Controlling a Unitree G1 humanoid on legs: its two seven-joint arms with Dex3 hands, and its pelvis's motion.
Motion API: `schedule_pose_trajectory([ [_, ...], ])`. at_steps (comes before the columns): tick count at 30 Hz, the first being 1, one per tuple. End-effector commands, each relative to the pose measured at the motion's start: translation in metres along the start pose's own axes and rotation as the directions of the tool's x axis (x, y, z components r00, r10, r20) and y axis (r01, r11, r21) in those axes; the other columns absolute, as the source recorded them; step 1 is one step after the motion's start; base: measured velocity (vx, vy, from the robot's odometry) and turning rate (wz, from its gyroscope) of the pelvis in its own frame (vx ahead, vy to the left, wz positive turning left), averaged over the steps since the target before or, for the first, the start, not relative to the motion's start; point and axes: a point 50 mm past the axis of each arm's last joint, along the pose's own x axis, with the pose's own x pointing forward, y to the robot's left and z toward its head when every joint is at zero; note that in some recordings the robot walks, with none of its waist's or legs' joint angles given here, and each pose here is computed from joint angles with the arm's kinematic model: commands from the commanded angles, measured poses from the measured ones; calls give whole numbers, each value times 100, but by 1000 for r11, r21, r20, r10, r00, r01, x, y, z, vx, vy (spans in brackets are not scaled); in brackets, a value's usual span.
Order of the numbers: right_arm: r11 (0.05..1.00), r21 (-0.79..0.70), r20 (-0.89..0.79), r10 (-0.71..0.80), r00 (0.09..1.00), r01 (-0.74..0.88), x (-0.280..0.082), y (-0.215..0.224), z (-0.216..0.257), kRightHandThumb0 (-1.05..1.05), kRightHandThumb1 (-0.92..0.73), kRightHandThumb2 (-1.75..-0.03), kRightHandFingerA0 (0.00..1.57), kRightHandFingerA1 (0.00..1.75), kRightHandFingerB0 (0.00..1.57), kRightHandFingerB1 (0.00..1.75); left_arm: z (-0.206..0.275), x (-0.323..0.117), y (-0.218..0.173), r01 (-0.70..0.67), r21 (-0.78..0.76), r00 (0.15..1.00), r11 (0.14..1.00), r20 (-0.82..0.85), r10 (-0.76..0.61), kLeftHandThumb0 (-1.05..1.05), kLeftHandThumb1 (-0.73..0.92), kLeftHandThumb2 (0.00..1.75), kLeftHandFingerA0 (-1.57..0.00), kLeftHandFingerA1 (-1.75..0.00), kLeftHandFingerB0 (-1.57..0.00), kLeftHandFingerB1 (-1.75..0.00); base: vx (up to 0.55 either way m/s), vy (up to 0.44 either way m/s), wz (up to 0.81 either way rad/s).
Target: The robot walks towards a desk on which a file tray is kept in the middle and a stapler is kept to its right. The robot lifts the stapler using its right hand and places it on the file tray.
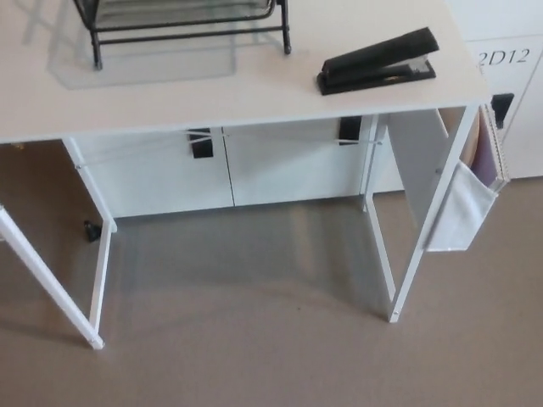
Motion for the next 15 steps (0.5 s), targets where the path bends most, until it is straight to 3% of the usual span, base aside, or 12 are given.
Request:
schedule_pose_trajectory([
  [1,1000,15,6,-9,1000,9,-1,-1,-1,-56,-63,-59,14,29,0,17,4,0,4,-25,39,1000,999,-4,25,-41,40,52,-71,-45,-74,-44,121,-48,-8],
  [15,1000,23,4,-6,1000,6,-1,2,-2,-56,-63,-59,14,29,0,17,9,2,6,-17,46,1000,999,14,16,-37,40,52,-70,-46,-72,-44,176,57,-3],
])
